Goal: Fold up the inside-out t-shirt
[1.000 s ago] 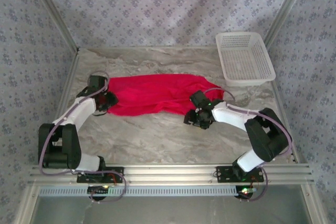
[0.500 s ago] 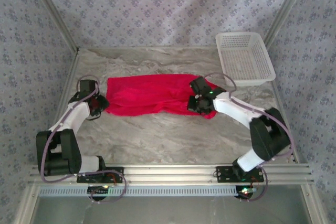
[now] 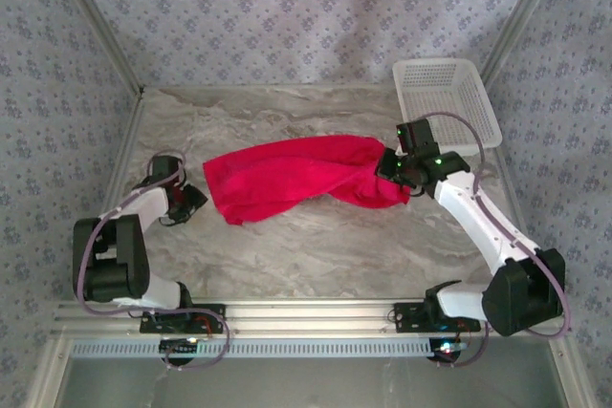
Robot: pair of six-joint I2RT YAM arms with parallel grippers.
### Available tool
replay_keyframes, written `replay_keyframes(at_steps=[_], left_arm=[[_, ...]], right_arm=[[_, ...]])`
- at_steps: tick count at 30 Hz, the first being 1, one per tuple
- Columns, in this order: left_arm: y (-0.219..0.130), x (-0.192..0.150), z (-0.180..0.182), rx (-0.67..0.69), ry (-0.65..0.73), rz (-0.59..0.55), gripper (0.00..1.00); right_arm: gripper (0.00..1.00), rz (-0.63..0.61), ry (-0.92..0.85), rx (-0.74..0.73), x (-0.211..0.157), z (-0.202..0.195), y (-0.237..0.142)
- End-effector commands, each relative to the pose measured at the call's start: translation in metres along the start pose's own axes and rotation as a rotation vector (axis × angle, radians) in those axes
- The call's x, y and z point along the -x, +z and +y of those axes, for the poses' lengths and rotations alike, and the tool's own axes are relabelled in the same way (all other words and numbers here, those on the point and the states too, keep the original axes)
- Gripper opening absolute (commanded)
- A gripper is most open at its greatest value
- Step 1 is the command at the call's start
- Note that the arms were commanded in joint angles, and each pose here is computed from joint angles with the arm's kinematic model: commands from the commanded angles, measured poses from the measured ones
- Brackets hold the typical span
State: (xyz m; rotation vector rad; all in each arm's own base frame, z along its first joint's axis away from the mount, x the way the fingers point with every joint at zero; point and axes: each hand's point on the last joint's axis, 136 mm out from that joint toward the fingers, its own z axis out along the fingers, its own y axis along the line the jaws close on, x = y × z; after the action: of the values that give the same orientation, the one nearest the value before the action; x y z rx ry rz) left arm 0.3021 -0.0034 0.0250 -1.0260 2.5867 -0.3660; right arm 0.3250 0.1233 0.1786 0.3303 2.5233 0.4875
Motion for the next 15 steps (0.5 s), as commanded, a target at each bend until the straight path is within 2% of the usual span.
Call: replay_keyframes(at_steps=[1, 6, 15], left_arm=[[0.000, -0.021, -0.021, -0.107, -0.041, 0.046, 0.39], [-0.018, -0.051, -0.037, -0.109, 0.053, 0.021, 0.43], [-0.017, -0.089, -0.029, -0.111, 0.023, 0.081, 0.46]], right_arm=[[0.00, 0.027, -0.021, 0.001, -0.004, -0.001, 0.004], [0.00, 0.044, -0.022, -0.005, -0.005, -0.002, 0.012], [0.00, 0.056, -0.020, -0.006, -0.005, -0.002, 0.016]])
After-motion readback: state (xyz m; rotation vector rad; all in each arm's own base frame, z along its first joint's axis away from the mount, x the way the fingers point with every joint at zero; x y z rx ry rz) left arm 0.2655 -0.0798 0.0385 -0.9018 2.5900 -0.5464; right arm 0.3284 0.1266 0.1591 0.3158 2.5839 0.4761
